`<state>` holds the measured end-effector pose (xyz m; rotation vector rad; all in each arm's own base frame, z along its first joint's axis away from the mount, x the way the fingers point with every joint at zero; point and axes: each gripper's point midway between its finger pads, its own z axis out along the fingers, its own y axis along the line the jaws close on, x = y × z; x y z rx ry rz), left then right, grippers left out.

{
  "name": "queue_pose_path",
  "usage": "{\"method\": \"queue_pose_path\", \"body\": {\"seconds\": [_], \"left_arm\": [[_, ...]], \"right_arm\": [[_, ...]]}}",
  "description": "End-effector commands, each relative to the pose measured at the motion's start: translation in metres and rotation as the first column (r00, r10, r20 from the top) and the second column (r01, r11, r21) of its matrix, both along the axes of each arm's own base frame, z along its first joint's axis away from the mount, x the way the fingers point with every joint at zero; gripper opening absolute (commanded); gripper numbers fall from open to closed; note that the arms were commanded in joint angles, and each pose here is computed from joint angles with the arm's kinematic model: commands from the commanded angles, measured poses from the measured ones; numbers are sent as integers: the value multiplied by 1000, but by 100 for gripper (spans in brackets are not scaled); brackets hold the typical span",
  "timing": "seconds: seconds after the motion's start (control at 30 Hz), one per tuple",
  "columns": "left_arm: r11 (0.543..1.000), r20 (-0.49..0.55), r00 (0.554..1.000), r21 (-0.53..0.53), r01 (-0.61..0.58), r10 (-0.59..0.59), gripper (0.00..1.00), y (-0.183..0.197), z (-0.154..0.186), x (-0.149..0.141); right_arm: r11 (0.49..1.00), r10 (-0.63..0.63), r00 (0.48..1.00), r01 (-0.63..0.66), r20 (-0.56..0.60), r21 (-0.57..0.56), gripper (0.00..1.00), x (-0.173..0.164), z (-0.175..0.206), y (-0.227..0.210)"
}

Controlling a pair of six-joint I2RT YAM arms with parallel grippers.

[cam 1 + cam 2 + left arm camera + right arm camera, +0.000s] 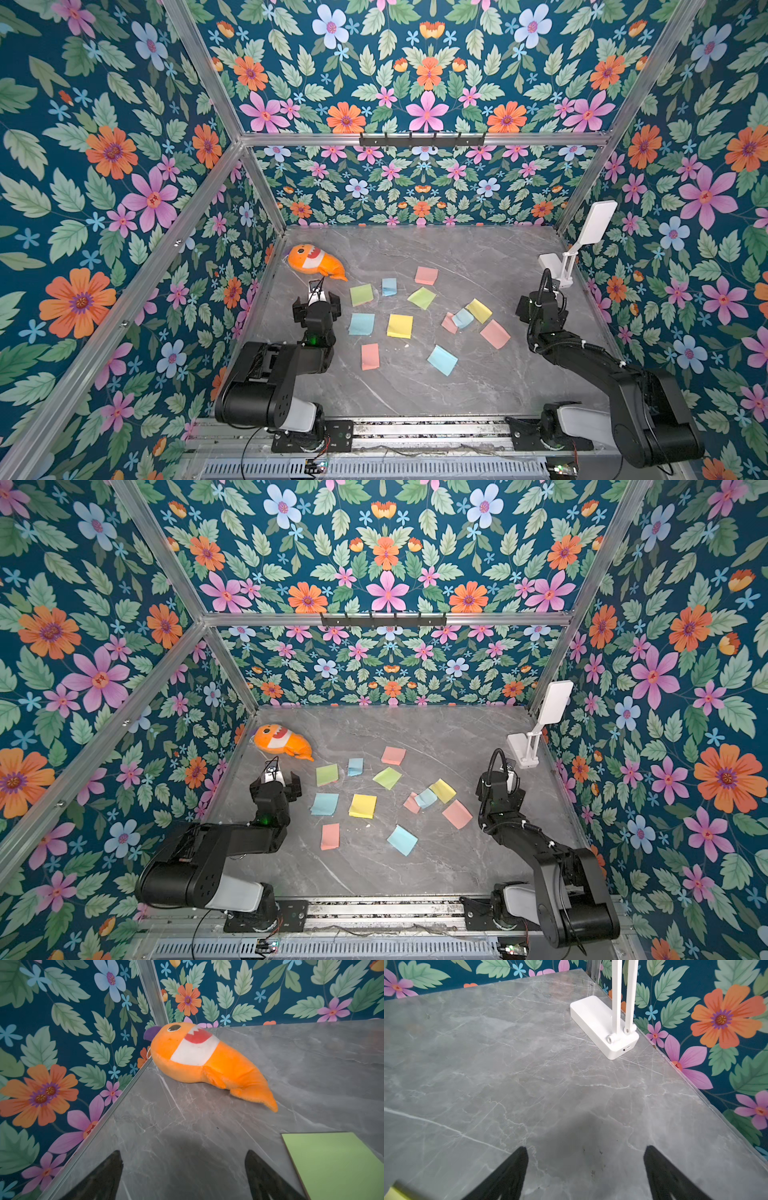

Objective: Tear off pages from different memo pads
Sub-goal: Reset both arms

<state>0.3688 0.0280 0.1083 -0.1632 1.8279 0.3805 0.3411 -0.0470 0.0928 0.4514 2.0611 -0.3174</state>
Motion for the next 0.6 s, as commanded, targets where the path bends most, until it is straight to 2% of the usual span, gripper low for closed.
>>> {"method": "queue_pose_path", "body": {"seconds": [0.0,0.1,0.17,0.27,0.4,0.43,0.57], "left_arm": [[997,79,995,-40,70,-66,92,-10,15,18],[996,82,994,-47,77,-73,93,-9,13,18],[995,106,992,-58,77,-70,93,-7,14,17],[990,85,991,-95,109,-101,93,-5,7,22],[983,123,983,-107,148,-135,95,-5,5,20],[983,106,985,-111,145,-133,95,-5,2,19],[983,103,986,-114,146,-135,95,-5,1,19]], "right_arm": [[999,45,991,-45,123,-10,88,20,22,5],[1000,19,994,-21,108,12,88,15,19,-3],[1000,21,997,-20,78,-12,88,11,17,-6],[997,38,997,-34,61,-62,87,8,18,-8],[996,77,981,-69,180,-51,88,8,29,-5],[996,77,974,-68,215,-50,88,10,32,-7],[993,102,949,-113,297,19,86,17,24,-10]]}}
